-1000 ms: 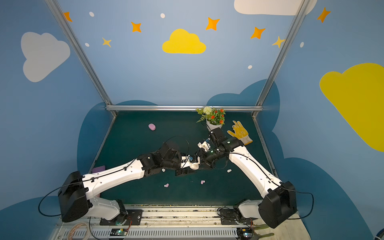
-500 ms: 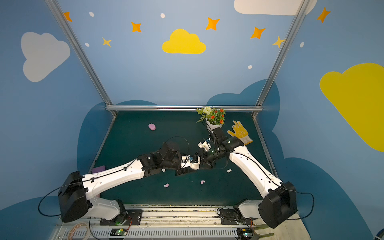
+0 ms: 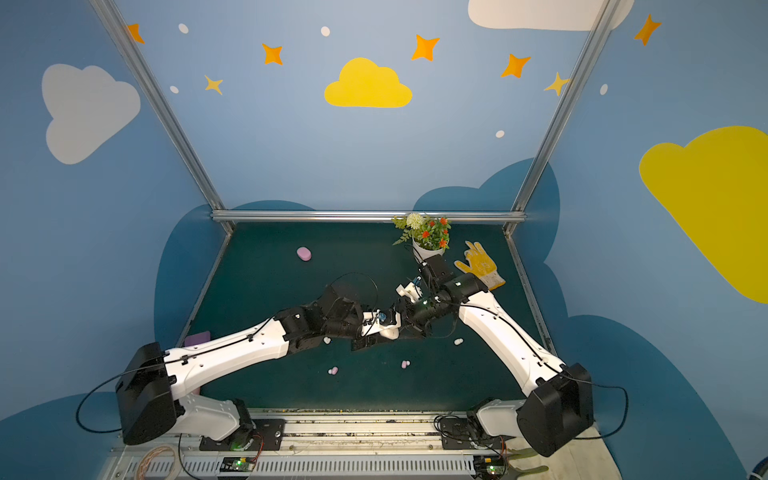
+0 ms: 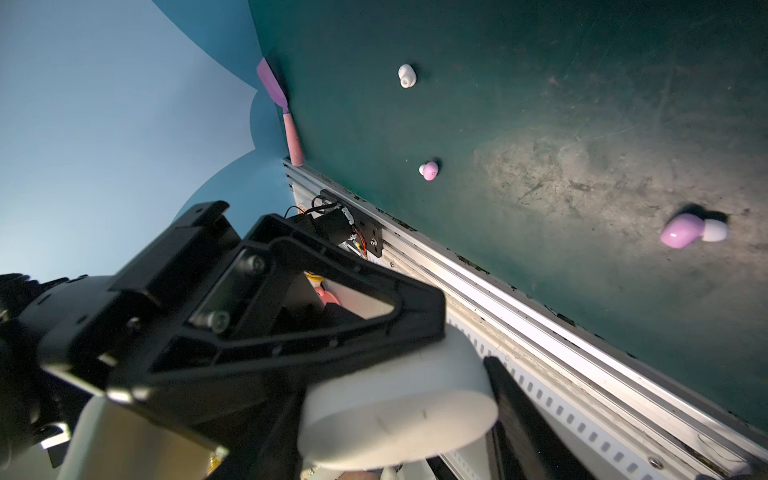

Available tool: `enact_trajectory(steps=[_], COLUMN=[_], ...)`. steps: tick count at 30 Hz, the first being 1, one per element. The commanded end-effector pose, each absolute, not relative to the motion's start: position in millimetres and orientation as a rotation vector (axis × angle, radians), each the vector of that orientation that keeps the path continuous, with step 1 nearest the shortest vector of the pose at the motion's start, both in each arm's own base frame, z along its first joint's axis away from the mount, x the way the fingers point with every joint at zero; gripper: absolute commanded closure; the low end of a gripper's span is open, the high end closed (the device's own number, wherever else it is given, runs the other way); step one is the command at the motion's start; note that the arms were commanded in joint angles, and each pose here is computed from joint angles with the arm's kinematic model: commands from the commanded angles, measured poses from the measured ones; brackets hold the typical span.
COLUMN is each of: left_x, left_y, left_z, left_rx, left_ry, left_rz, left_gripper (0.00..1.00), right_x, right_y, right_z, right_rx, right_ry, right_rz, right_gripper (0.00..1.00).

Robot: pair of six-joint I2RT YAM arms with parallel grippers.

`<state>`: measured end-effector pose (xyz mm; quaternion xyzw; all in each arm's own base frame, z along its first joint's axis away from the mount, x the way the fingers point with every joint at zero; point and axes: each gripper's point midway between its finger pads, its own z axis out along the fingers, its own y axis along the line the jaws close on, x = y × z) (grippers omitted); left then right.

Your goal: Insert the wireless bluetooth earbuds into the charging case

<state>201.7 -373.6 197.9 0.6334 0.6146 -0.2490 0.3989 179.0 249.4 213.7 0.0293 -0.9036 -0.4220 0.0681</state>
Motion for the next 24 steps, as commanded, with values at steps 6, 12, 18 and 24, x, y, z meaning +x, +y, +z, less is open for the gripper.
enact_trajectory(steps=[6, 12, 18, 24], left_x=[179.7, 181.3, 179.8, 173.4], left_y=[-367.0, -364.1, -363.9, -363.7], left_z=[183.8, 184.9, 184.4, 197.7], left_rx=[1.646, 1.617, 1.596, 1.524], left_ry=[1.635, 1.642, 1.669, 1.67], left_rz=[-0.717, -0.726, -0.759, -0.838], left_gripper=[0.8, 0.81, 0.82, 0.8], right_x=[196.0, 196.4, 201.5, 201.3], right_y=[252.8, 245.2, 231.4, 211.9], right_z=[255.2, 255.6, 251.5, 242.1], right_rx=[0.171, 0.128, 0.043, 0.01], right_ry=[-2.791, -2.807, -2.824, -2.884], right_rz=[-1.46, -1.474, -1.486, -1.41], right_gripper=[0.35, 0.26, 0.24, 0.24])
